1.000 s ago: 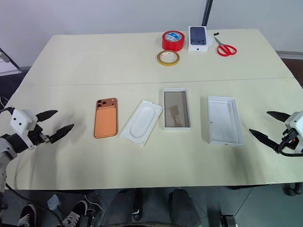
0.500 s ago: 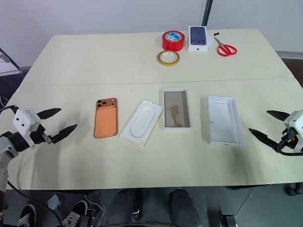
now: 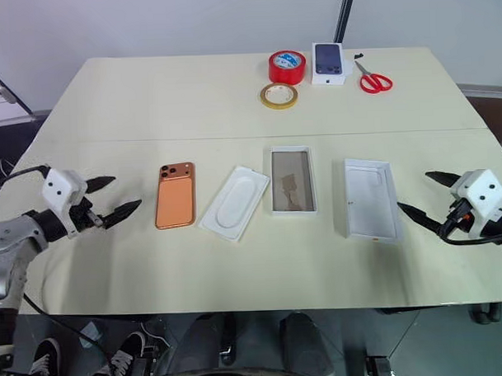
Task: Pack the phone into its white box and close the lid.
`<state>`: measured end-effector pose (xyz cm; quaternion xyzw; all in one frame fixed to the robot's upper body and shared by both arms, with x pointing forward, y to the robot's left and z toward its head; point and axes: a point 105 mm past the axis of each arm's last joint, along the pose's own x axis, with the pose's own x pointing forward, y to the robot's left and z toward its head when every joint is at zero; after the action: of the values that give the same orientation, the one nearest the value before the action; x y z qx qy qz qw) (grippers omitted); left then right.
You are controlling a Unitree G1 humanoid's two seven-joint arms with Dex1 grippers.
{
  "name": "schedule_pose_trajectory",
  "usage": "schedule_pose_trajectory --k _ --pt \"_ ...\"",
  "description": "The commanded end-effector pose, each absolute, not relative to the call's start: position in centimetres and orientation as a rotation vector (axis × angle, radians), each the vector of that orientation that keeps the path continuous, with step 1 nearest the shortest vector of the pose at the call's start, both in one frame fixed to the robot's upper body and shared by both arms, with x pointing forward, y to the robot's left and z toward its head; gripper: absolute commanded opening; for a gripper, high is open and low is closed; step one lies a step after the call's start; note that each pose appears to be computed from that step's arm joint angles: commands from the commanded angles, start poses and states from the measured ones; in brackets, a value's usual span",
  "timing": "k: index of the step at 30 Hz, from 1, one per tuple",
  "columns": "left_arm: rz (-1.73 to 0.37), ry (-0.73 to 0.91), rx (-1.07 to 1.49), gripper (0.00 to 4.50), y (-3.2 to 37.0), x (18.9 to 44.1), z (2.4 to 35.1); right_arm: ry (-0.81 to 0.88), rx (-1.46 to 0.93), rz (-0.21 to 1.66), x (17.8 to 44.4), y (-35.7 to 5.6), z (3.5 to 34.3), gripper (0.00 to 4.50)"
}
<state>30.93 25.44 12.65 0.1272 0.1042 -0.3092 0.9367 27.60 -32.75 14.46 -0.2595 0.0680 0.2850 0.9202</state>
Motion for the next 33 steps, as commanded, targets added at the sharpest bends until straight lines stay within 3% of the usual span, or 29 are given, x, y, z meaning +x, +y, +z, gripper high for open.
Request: schedule_pose_trajectory --k 1,7,14,25,33 --pt "-0.757 0.254 0.071 4.46 21.0 31.6 14.9 -0.01 -0.549 0.749 28.6 -27.3 18.2 4.47" --pt "-0.889 0.419 -0.155 4.46 16.3 31.3 15.5 -0.046 -0.634 0.945 28.3 -22.0 18.6 4.47" --pt "-0.894 0.51 -0.246 4.46 12.8 33.2 14.4 -0.088 -0.736 1.154 26.8 -17.1 17.5 4.47" --pt "-0.855 0.612 -0.258 4.46 10.6 34.6 11.5 -0.109 -0.729 1.107 27.5 -16.6 16.5 4.47" --pt "-0.911 0.733 -0.302 4.46 8.9 33.3 9.7 -0.133 -0.736 1.079 27.6 -16.4 16.7 4.47"
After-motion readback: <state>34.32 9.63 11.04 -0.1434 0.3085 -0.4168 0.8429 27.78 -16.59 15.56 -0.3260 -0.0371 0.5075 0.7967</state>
